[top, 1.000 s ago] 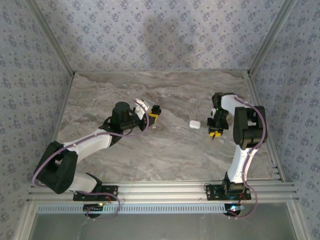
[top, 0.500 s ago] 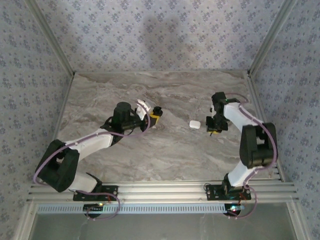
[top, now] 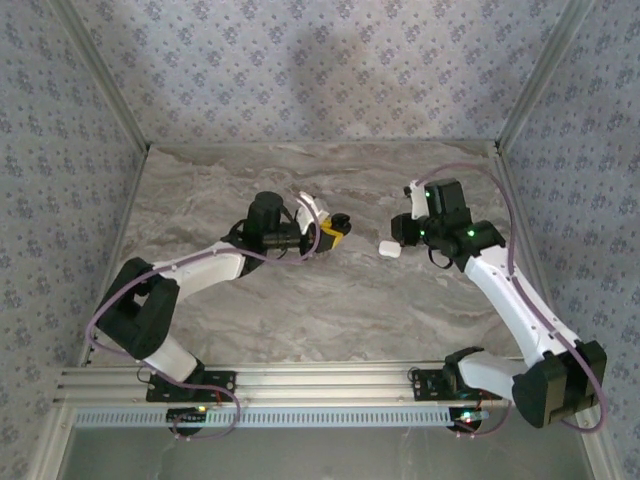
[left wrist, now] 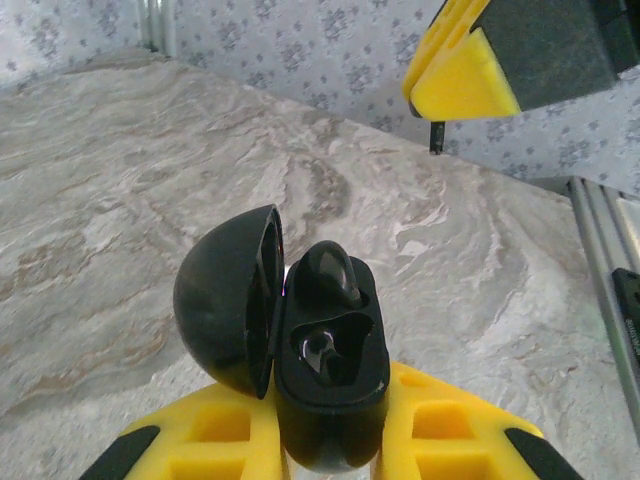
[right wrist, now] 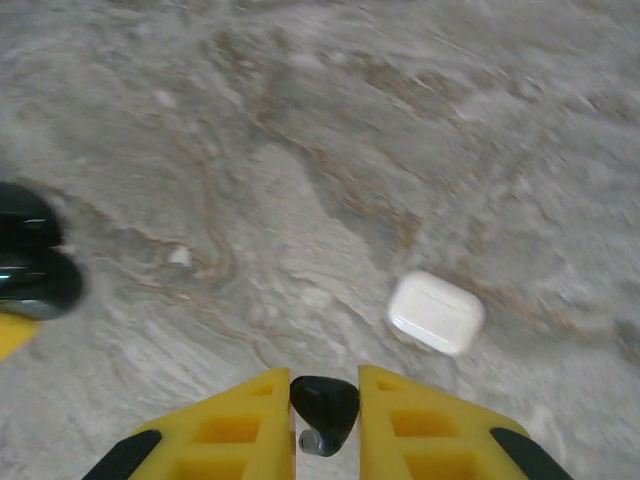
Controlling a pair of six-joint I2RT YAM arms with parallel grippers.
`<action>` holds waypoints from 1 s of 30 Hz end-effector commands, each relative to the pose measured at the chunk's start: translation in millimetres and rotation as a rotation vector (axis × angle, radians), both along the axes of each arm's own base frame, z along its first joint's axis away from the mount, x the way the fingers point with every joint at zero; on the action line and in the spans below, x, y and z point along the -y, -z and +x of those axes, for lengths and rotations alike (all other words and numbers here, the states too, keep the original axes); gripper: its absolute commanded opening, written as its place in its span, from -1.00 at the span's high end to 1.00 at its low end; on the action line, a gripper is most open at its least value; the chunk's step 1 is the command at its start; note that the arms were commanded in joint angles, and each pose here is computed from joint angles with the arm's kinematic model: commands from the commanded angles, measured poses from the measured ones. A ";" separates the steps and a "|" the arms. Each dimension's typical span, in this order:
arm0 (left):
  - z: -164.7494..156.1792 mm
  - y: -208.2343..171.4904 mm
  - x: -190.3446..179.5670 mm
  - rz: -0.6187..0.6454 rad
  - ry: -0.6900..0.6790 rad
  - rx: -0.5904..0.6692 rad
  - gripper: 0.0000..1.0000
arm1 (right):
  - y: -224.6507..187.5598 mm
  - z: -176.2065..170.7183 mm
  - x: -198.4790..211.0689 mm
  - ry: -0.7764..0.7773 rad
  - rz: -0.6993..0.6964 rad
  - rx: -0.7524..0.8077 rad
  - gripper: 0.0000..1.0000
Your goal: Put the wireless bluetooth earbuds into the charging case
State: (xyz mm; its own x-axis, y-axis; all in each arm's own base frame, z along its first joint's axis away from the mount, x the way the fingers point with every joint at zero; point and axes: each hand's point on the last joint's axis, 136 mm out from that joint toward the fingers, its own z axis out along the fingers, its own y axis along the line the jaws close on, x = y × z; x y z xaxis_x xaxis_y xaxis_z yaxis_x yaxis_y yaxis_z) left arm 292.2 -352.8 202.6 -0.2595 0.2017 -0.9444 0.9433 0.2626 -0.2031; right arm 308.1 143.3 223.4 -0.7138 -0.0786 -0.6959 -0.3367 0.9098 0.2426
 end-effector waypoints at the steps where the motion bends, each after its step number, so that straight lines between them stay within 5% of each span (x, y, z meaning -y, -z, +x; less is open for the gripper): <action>1: -15.8 -19.0 15.5 -0.047 0.119 0.003 0.88 | -36.9 -2.1 -25.6 -0.137 0.036 0.129 0.60; 13: -29.1 -30.7 24.8 -0.071 0.212 -0.010 0.88 | -70.2 -16.9 -85.5 -0.438 -0.027 0.311 0.62; 30: -30.4 -42.5 26.9 -0.106 0.221 -0.001 0.88 | -70.1 -21.8 -98.6 -0.535 -0.065 0.309 0.61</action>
